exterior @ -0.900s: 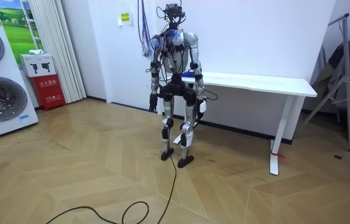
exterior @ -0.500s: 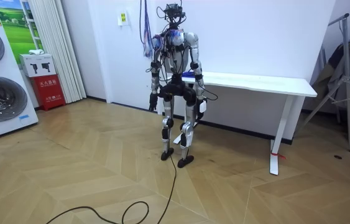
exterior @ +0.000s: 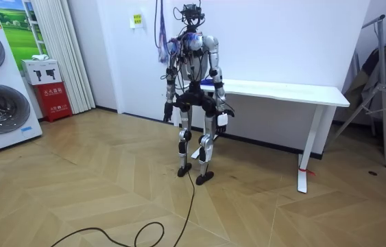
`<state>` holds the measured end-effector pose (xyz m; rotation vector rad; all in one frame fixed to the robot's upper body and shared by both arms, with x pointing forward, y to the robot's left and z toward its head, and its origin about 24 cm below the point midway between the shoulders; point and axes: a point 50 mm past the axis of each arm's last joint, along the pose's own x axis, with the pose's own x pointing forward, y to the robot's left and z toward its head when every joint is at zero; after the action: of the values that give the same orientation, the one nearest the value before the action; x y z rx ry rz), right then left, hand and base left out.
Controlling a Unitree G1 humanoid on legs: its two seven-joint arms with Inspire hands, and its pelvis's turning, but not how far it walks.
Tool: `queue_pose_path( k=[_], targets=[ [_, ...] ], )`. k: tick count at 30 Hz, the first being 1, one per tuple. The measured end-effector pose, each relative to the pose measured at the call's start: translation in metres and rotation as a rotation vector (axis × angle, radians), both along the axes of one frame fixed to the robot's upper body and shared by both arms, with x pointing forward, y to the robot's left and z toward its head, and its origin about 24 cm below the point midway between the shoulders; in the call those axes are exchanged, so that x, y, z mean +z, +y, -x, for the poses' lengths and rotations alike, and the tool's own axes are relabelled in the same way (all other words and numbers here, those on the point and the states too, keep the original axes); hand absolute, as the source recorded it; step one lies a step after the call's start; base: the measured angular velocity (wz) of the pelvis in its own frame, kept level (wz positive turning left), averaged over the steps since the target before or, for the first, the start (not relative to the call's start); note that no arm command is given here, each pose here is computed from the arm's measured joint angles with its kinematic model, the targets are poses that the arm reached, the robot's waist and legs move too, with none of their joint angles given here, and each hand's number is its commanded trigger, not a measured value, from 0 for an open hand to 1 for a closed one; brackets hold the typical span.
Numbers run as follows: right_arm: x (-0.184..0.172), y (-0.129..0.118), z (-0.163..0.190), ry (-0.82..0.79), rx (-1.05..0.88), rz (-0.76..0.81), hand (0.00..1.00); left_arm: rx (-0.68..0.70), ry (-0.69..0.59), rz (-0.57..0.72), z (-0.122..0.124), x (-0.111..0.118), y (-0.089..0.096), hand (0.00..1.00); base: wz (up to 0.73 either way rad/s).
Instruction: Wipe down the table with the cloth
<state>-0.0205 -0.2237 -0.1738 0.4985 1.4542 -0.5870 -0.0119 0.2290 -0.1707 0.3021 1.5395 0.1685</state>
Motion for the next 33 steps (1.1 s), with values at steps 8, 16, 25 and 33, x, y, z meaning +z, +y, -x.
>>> queue_pose_path(
  k=[8, 16, 25, 33],
  targets=[
    [0.011, -0.032, 0.033, 0.066, -0.419, 0.126, 0.00, 0.145, -0.032, -0.099, 0.007, 0.008, 0.027, 0.00, -0.09],
    [0.025, -0.076, 0.021, 0.053, -0.661, 0.272, 0.00, 0.150, -0.062, -0.172, 0.000, 0.016, 0.051, 0.00, -0.09],
    [0.081, -0.143, -0.099, -0.255, -0.334, 0.681, 0.00, 0.122, -0.107, -0.205, -0.008, 0.018, 0.053, 0.00, -0.05],
    [0.201, -0.101, -0.221, -0.813, 0.272, 1.236, 0.00, -0.026, -0.144, -0.174, -0.024, 0.015, 0.042, 0.00, -0.03]
  ],
)
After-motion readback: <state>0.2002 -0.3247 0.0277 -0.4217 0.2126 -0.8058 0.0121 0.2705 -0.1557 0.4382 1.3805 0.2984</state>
